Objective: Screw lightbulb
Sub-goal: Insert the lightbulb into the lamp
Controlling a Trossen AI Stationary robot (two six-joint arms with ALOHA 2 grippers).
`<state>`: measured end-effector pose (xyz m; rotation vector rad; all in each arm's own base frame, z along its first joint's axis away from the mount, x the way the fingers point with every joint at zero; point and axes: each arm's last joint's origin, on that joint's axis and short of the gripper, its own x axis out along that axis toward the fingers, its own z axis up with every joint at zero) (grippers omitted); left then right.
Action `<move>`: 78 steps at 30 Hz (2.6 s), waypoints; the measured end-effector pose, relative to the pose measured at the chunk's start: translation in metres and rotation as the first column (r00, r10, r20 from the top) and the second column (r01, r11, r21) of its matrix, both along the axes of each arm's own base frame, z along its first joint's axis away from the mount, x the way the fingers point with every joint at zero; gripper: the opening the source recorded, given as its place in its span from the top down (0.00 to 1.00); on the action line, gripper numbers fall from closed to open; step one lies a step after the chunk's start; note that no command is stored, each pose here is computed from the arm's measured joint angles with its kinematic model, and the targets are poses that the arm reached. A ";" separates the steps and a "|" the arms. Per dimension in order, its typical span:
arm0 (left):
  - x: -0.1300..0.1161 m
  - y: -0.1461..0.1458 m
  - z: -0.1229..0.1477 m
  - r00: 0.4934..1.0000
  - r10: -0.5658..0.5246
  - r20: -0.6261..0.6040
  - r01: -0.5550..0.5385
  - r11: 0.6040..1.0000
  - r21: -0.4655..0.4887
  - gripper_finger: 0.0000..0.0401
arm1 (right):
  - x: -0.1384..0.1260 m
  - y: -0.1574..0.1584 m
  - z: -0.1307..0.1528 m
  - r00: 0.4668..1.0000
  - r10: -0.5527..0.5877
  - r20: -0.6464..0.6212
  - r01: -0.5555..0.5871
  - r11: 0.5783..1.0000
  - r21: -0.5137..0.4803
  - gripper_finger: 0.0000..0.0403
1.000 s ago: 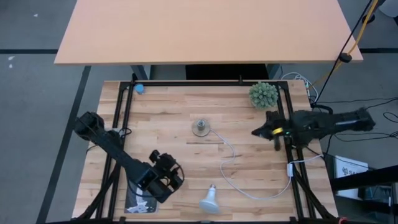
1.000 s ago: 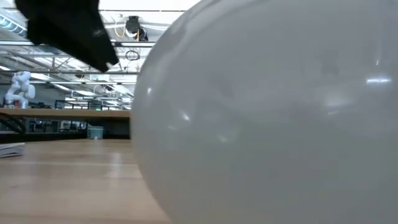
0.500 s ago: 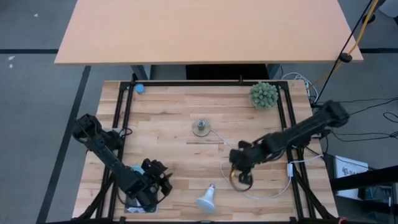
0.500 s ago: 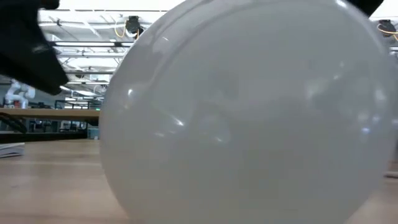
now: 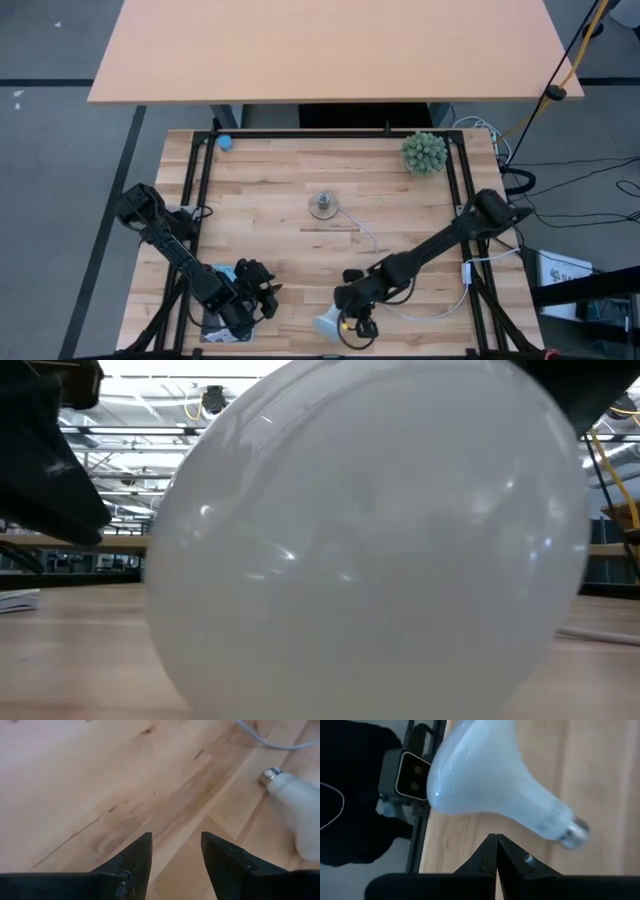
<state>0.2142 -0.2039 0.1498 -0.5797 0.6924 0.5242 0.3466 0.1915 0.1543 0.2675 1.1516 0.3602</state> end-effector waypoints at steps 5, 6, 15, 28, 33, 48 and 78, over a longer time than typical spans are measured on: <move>0.006 0.003 0.000 0.999 -0.024 -0.028 0.023 1.000 -0.014 0.57 | 0.023 0.001 -0.007 0.998 0.045 0.053 -0.047 0.998 0.038 1.00; 0.006 0.004 0.000 0.999 -0.024 -0.028 0.024 1.000 -0.014 0.57 | 0.028 0.000 -0.008 0.996 0.043 0.076 -0.046 0.998 0.038 1.00; -0.002 0.004 0.005 0.998 -0.033 -0.050 0.034 0.999 0.005 0.57 | 0.045 -0.034 -0.006 0.988 -0.120 0.096 0.127 0.989 -0.069 1.00; -0.012 0.001 0.018 0.999 -0.035 0.038 0.033 0.998 0.059 0.57 | 0.034 -0.050 -0.004 0.995 -0.096 -0.018 0.092 0.984 -0.150 1.00; -0.012 0.001 0.018 0.999 -0.027 0.039 0.025 0.998 0.054 0.57 | 0.028 -0.070 0.000 0.976 -0.180 -0.126 0.154 0.970 -0.189 1.00; 0.009 0.000 0.015 0.996 -0.061 0.062 0.064 0.997 -0.054 0.57 | 0.029 -0.090 0.006 0.938 -0.346 0.008 0.318 0.853 -0.414 1.00; 0.069 0.039 0.000 0.995 -0.064 0.081 0.071 0.994 -0.088 0.57 | 0.018 -0.031 -0.016 0.910 -0.395 0.130 0.408 0.908 -0.095 1.00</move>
